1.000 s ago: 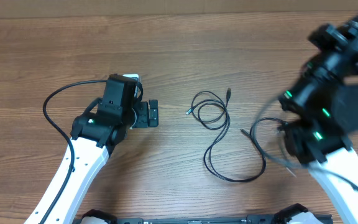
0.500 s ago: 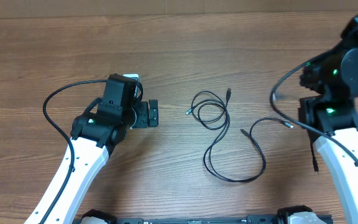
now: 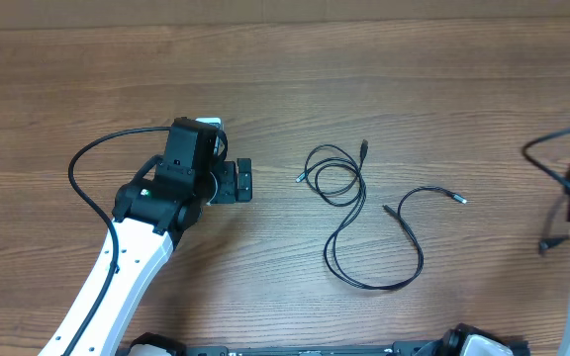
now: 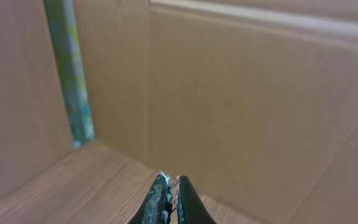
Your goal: Untangle cables
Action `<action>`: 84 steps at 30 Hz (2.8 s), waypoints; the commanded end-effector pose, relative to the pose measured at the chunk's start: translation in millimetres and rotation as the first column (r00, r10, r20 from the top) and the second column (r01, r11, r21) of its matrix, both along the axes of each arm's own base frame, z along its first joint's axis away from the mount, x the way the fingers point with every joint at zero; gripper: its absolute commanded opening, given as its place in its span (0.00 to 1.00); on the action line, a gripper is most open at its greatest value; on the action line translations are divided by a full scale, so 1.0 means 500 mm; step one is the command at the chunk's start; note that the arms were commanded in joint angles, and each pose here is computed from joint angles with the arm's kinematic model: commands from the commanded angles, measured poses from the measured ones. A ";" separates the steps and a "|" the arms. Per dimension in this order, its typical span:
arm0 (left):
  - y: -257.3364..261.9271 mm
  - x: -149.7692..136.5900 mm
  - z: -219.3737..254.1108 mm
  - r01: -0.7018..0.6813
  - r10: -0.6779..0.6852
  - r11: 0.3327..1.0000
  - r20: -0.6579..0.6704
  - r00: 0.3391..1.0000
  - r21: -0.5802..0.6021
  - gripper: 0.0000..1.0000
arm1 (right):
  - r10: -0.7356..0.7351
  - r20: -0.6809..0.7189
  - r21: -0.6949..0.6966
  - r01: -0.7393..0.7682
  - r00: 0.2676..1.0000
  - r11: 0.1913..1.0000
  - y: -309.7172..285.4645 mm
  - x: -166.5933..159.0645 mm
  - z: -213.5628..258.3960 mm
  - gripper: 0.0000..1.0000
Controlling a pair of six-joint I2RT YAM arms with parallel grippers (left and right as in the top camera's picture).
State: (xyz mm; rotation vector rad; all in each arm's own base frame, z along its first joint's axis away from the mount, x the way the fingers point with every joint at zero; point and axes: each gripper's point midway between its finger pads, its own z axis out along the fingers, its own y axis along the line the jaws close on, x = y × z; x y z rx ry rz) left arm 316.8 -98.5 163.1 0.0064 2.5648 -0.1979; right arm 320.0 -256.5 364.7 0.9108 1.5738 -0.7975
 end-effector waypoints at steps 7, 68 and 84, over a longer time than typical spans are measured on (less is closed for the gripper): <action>-0.002 0.007 0.013 0.016 -0.016 1.000 0.017 1.000 -0.001 1.00 | 0.030 0.152 0.378 -0.086 0.988 0.922 -0.114 0.013 -0.162 0.04; -0.002 0.007 0.013 0.016 -0.016 1.000 0.017 1.000 -0.001 0.99 | 0.113 0.213 0.973 -0.221 0.970 0.063 0.014 -0.035 -0.561 1.00; -0.002 0.007 0.013 0.016 -0.016 1.000 0.017 1.000 -0.001 1.00 | 0.235 0.344 0.890 -0.396 0.909 0.228 0.055 -0.016 -0.374 1.00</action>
